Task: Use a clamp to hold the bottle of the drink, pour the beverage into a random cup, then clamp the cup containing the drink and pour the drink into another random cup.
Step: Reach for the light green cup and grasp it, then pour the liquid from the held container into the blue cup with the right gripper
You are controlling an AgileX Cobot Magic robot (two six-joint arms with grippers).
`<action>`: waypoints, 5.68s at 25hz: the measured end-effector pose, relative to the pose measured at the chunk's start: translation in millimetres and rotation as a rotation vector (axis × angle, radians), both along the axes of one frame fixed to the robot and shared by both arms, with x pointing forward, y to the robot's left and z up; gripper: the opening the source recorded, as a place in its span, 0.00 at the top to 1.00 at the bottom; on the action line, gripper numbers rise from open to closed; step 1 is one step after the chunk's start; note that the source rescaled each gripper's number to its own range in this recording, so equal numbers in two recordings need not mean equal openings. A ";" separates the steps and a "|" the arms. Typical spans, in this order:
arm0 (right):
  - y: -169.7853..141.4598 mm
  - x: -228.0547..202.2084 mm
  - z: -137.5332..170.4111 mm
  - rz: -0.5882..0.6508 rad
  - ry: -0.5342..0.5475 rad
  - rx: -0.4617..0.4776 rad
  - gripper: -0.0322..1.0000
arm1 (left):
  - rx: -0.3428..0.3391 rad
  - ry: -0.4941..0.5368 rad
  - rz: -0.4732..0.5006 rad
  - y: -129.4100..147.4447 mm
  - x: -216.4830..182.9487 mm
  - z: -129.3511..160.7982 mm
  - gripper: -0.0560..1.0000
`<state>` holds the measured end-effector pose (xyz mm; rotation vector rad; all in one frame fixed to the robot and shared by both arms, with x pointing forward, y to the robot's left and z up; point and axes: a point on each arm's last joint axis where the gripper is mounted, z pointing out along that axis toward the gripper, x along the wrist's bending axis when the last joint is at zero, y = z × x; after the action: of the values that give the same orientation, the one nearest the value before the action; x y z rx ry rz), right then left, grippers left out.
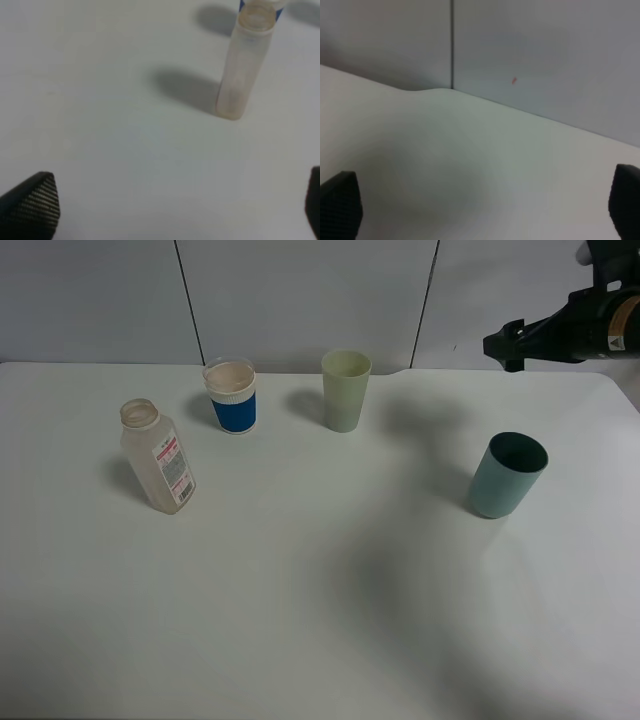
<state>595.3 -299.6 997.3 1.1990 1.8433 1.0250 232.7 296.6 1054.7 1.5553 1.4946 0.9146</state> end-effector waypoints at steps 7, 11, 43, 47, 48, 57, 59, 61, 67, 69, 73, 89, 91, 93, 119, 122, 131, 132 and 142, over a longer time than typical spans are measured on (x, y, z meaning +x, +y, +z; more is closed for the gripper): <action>14.6 22.0 -20.2 0.261 0.037 -0.044 0.03 | 0.000 0.000 0.000 0.0 0.0 0.0 0.00; 19.1 32.3 -28.2 0.360 0.062 -0.056 0.03 | 0.000 0.000 0.000 0.0 0.0 0.0 0.00; 45.6 86.6 -86.7 0.668 0.155 0.072 0.03 | 0.000 0.000 0.000 0.0 0.0 0.0 0.00; 61.1 93.4 -94.0 0.722 0.146 0.075 0.03 | 0.000 0.000 0.000 0.0 0.0 0.0 0.00; 63.9 94.5 -94.1 0.732 0.140 0.071 0.03 | 0.000 0.000 0.000 0.0 0.0 0.0 0.00; 90.5 104.5 -99.7 0.815 0.101 0.046 0.03 | 0.000 0.000 0.000 0.0 0.0 0.0 0.00; 92.4 104.5 -102.7 0.824 0.101 0.043 0.03 | 0.000 0.000 0.000 0.0 0.0 0.0 0.00; 93.5 104.7 -105.7 0.830 0.103 0.040 0.03 | 0.000 0.000 0.000 0.0 0.0 0.0 0.00; 101.8 110.7 -116.4 0.853 0.097 0.033 0.03 | 0.000 0.000 0.000 0.0 0.0 0.0 0.00; 106.3 113.3 -118.8 0.864 0.092 0.031 0.03 | 0.000 0.000 0.000 0.0 0.0 0.0 0.00; 116.7 116.4 -126.3 0.886 0.092 0.031 0.03 | 0.000 0.000 0.000 0.0 0.0 0.0 0.00; 140.7 116.1 -135.9 0.952 0.076 0.015 0.03 | 0.000 0.000 0.000 0.0 0.0 0.0 0.00; 143.3 117.3 -138.3 0.961 0.072 0.010 0.03 | 0.000 0.000 0.000 0.0 0.0 0.0 0.00; 145.1 117.8 -140.3 0.964 0.072 0.009 0.03 | 0.000 0.000 0.000 0.0 0.0 0.0 0.00; 158.7 117.5 -142.4 0.941 0.135 0.073 0.94 | 0.001 0.000 0.000 0.1 0.0 0.0 0.00; 158.6 117.6 -135.8 0.934 0.141 0.077 0.94 | 0.001 0.000 0.000 0.1 0.0 0.0 0.00; 159.0 118.4 -82.6 0.900 0.092 0.110 0.94 | 0.001 0.000 0.000 0.1 0.0 0.0 0.00; 159.0 118.3 -79.5 0.893 0.096 0.119 0.94 | 0.001 0.000 0.000 0.1 0.0 0.0 0.00; 157.8 111.8 -25.3 0.876 0.024 0.127 0.94 | 0.002 0.000 0.000 0.1 0.0 0.0 0.00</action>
<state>707.1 -141.8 972.0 0.4192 2.4039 1.5986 232.7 296.7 1054.7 1.5564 1.4942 0.9159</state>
